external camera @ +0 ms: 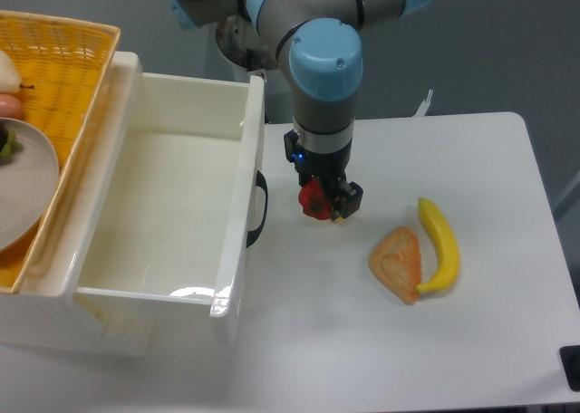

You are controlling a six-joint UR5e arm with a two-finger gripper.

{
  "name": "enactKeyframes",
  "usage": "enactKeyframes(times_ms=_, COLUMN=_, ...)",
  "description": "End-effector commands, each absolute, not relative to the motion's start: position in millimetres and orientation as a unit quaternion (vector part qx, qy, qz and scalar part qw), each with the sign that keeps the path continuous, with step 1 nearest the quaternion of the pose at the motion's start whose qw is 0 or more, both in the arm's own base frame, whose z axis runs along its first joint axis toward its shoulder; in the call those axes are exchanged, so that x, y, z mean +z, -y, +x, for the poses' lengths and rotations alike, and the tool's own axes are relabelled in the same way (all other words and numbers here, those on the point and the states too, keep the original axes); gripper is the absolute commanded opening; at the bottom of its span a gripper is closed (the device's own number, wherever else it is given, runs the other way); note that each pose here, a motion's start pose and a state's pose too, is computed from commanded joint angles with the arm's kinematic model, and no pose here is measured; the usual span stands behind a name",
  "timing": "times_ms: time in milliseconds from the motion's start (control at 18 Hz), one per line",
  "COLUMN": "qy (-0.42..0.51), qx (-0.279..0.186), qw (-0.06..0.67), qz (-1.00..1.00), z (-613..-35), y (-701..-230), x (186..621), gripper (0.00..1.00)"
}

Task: Place the red pepper in the upper white drawer
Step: 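Close the gripper on the red pepper on the table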

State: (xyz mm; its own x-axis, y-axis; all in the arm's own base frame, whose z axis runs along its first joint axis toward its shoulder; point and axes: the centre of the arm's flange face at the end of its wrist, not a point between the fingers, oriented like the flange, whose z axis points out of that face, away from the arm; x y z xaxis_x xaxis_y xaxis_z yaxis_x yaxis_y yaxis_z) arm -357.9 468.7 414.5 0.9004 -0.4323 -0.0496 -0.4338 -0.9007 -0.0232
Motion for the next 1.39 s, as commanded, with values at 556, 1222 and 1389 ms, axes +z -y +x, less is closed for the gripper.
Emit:
enactKeyframes(times_ms=556, qy=-0.218, qx=0.019, qw=0.015, qz=-0.976, z=-361, y=-466, x=414, gripper=0.61)
enactKeyframes(times_ms=1222, qy=-0.200, qx=0.017, qw=0.023, qz=-0.979, z=-362, y=-468, x=430, gripper=0.61)
enactKeyframes(times_ms=1389, qy=-0.181, qx=0.011, qw=0.044, qz=-0.982, z=-375, y=-461, x=438, gripper=0.61)
